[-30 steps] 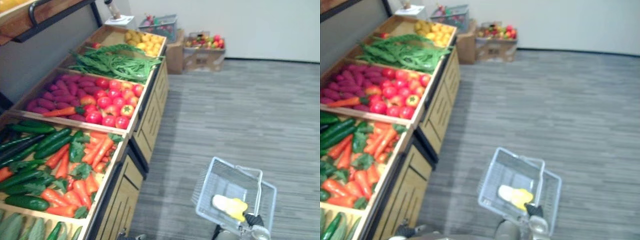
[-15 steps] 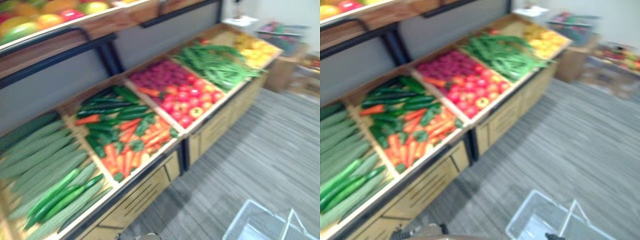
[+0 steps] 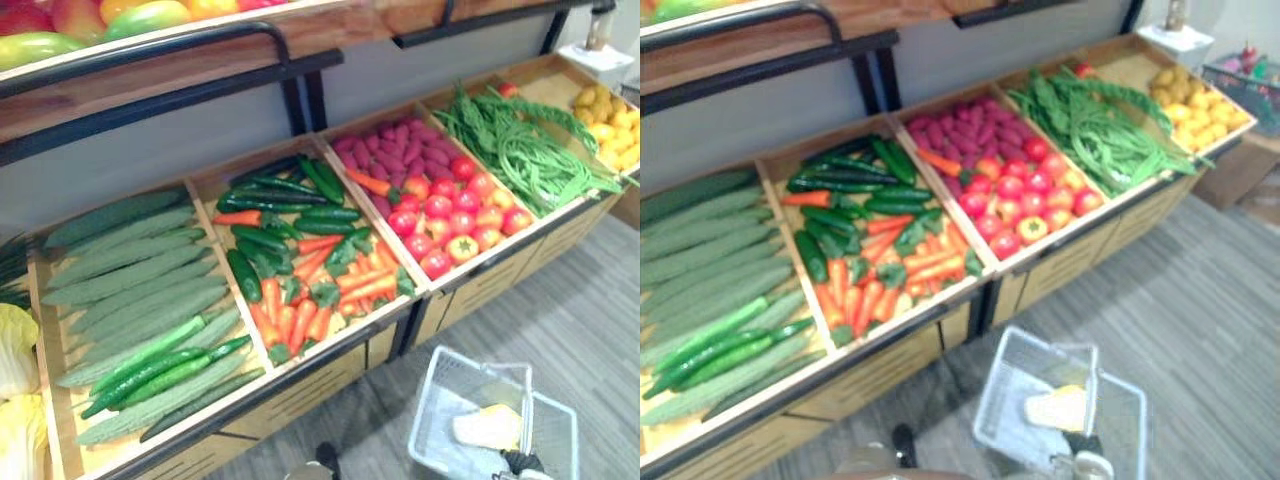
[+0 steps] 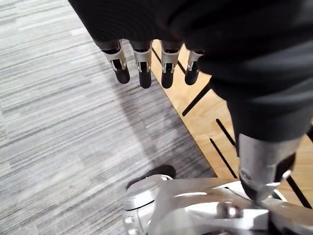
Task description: Pick vegetable in the basket
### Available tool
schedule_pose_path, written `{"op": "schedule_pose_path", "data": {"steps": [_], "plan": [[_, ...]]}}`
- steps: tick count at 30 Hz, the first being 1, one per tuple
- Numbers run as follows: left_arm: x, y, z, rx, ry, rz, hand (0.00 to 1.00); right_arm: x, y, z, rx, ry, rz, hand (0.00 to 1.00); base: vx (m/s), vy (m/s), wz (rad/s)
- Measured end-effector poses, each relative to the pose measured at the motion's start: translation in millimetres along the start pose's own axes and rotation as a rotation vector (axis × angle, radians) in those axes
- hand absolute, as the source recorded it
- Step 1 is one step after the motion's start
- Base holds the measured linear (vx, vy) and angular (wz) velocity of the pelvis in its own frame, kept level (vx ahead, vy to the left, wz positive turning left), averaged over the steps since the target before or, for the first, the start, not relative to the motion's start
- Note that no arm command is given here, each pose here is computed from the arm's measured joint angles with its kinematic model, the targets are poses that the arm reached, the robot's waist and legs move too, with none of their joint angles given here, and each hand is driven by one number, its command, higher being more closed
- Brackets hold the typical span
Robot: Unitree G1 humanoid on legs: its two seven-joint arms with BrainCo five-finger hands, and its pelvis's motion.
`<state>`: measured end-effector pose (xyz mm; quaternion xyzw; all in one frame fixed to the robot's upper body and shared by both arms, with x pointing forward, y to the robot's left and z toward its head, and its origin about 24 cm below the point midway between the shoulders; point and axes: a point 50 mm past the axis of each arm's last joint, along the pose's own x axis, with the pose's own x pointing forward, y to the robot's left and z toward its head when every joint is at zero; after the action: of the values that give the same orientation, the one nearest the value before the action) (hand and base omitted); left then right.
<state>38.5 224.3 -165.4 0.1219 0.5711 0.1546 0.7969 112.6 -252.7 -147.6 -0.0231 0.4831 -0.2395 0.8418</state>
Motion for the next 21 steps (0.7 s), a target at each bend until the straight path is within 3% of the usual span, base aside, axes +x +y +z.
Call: {"op": "schedule_pose_path", "data": {"steps": [8,12,21], "plan": [[5,7,21,-0.015,-0.055,0.030,0.00,-2,4,-5,0.046,0.017,0.004,1.00,0.18,-0.148,0.62],[0,-11,15,-0.089,-0.035,-0.003,0.00,0,-9,-8,0.104,0.043,-0.045,1.00,0.22,-0.255,0.37],[0,-5,3,-0.276,0.035,0.029,0.00,-8,-23,-43,0.211,0.164,-0.109,1.00,0.10,-0.077,0.53]]}}
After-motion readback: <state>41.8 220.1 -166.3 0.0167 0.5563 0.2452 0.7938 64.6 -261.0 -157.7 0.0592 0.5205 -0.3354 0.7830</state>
